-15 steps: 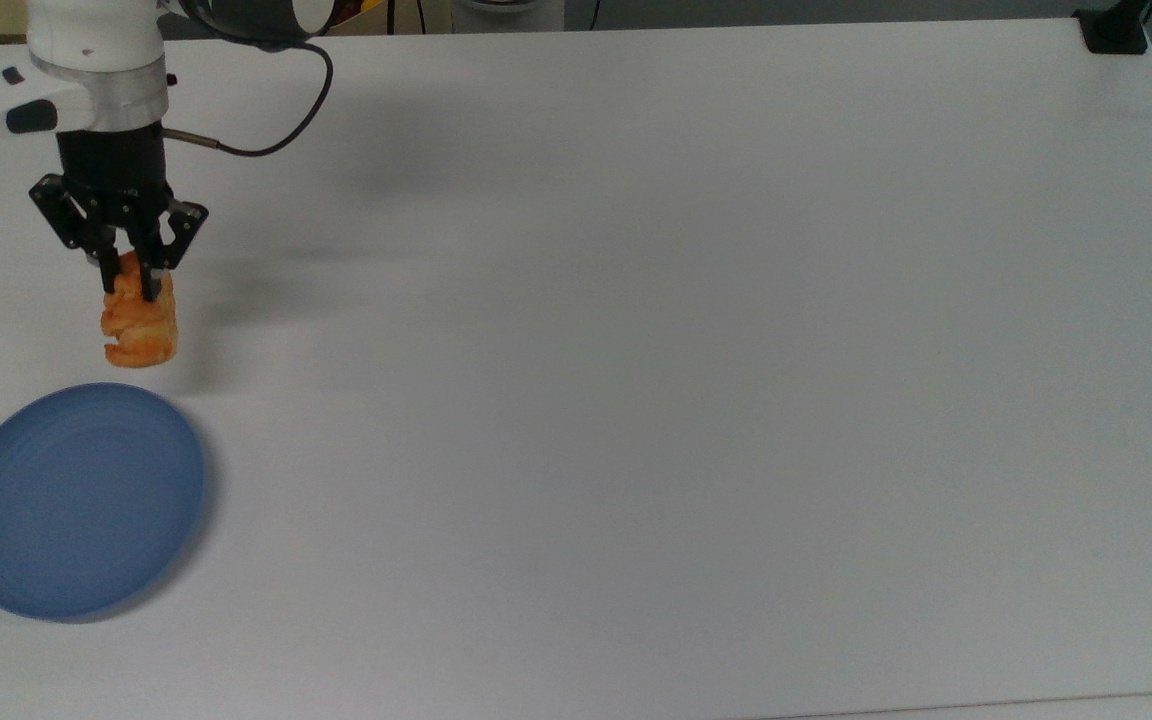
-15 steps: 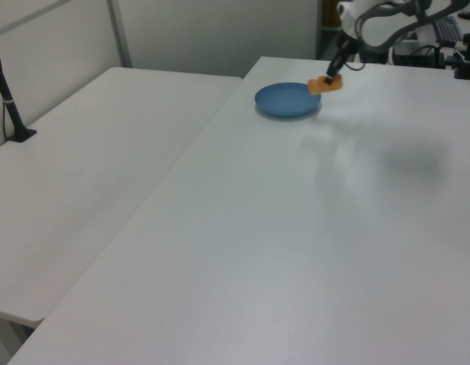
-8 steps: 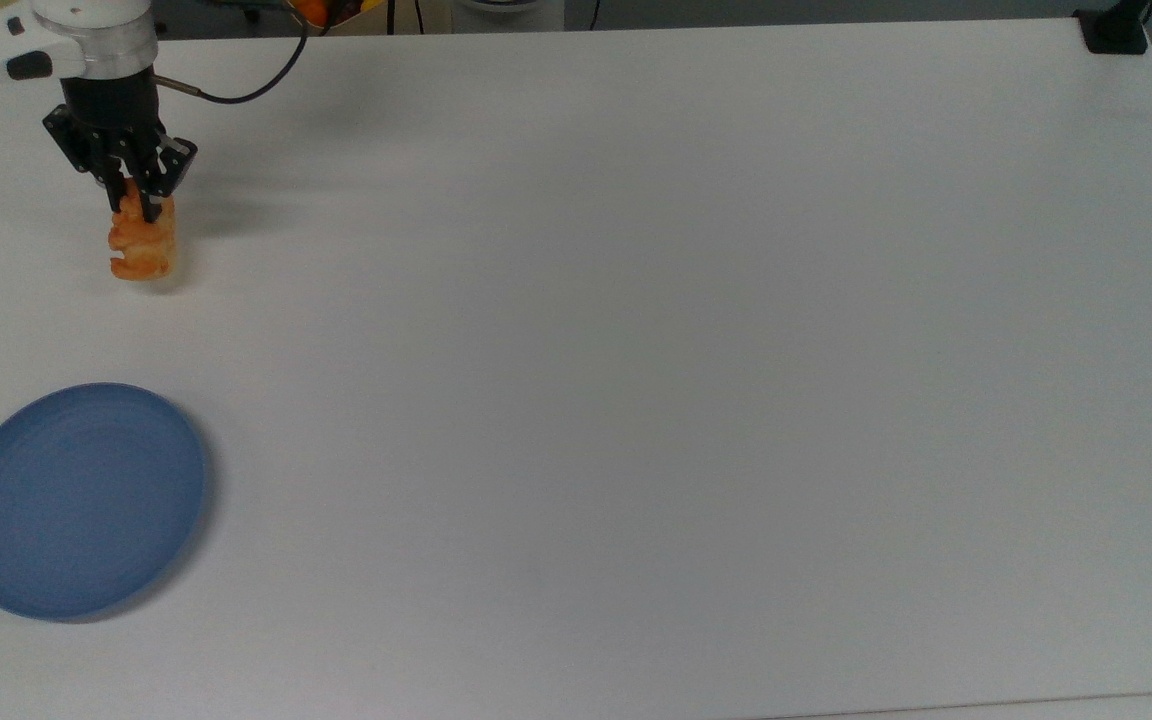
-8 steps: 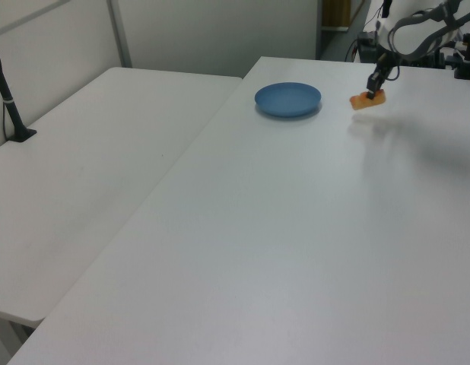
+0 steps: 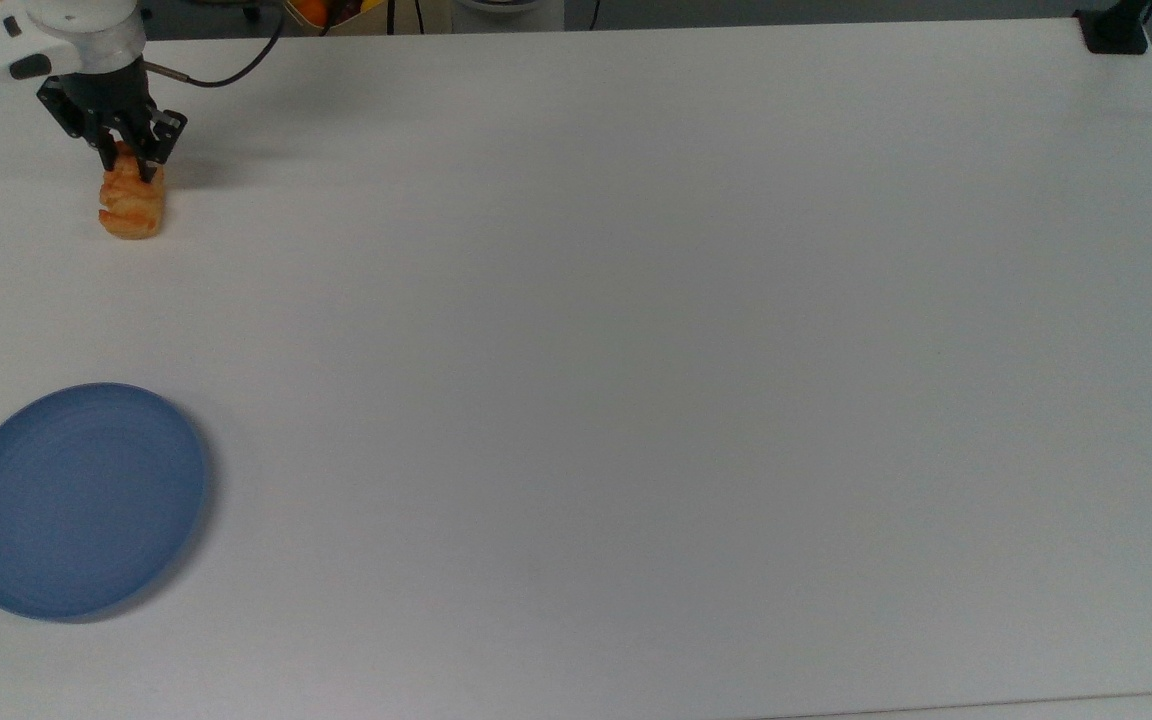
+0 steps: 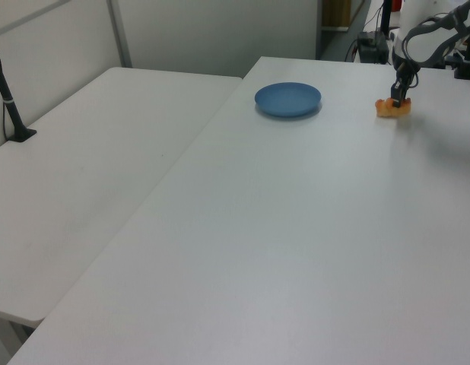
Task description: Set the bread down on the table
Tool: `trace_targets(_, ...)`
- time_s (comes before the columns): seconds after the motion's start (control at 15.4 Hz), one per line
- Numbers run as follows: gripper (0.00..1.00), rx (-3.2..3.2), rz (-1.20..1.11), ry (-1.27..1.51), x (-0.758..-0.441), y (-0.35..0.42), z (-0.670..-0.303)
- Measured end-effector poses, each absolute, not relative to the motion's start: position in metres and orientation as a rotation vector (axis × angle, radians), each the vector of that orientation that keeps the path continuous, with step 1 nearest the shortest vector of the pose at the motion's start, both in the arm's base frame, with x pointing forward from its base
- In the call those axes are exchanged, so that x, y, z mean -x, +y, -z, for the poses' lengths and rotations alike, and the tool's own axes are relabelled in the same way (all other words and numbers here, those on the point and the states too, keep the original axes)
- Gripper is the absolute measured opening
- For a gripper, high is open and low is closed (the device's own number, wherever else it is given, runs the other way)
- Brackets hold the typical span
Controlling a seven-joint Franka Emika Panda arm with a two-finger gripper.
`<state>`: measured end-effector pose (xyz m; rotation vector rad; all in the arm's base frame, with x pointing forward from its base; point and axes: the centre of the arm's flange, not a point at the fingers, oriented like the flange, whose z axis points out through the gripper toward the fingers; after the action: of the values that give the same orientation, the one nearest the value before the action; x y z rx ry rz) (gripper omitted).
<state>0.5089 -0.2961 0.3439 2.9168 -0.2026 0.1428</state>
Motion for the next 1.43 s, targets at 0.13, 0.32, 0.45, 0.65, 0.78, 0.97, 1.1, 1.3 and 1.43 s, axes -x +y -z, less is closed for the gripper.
trace_targets(0.13,0.46,-2.924,-0.113,-0.192,-0.509,-0.293,-0.342)
trace_targets(0.32,0.73,-2.938,-0.046,-0.180,-0.515,-0.287,-0.350)
trace_targets(0.45,0.94,-2.944,0.003,-0.139,-0.533,-0.271,-0.371)
trace_targets(0.65,1.00,-2.947,0.021,-0.054,-0.577,-0.209,-0.417)
trace_targets(0.78,1.00,-2.954,-0.031,-0.030,-0.602,-0.154,-0.434)
trace_targets(0.97,1.00,-2.980,-0.088,-0.001,-0.622,-0.069,-0.448)
trace_targets(1.1,1.00,-2.994,-0.091,0.012,-0.624,-0.027,-0.460)
trace_targets(1.3,1.00,-3.047,-0.074,0.004,-0.615,0.006,-0.499)
trace_targets(1.43,1.00,-3.094,-0.067,-0.006,-0.601,0.020,-0.533)
